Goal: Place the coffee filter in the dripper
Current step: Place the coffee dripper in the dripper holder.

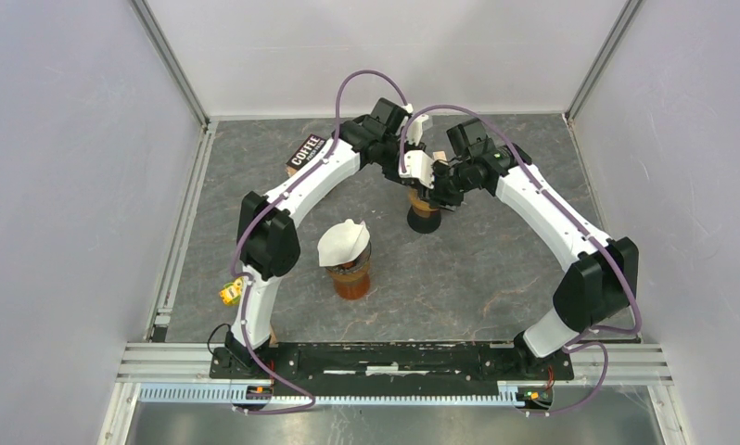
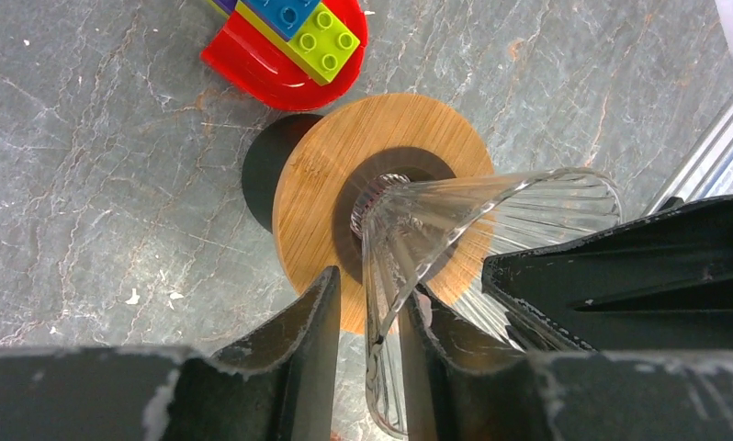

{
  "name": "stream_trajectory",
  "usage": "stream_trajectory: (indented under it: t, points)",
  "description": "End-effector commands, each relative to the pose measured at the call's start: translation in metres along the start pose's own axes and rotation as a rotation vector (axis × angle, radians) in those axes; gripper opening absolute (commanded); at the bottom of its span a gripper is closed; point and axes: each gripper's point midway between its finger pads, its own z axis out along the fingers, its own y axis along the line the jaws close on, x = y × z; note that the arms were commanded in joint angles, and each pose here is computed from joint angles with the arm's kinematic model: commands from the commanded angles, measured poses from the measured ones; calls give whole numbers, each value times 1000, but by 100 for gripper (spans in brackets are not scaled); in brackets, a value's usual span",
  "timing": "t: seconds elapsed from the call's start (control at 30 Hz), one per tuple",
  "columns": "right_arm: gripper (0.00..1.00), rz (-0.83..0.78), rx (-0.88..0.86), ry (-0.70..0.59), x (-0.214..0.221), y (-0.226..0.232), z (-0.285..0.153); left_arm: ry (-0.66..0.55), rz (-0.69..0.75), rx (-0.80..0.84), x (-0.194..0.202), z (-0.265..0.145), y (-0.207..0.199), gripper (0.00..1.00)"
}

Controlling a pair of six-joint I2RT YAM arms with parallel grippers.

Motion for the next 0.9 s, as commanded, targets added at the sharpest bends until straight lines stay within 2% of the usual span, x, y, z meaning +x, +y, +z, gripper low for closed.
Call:
stream_trajectory:
  t: [0.0,0.1,0.3,0.5,0.73,0.87]
  points:
    - [45,6,21,25,2,-5,-7,17,13,-4,-3,-8,2,37]
    - [40,3,31,31,4,-6,-7,11,19,0,-7,-12,0,40]
    - [25,-7,38,25,3,-8,-6,-25,40,15,-22,-24,-6,53]
    - [9,-24,30,15,2,-6,-6,-73,63,36,-41,-33,-7,61]
    - [1,-31,-2,14,4,-1,-2,-69,59,68,-47,-16,-4,62]
    - [0,-52,-27,20,5,4,-1,-58,62,79,-45,-7,-2,57]
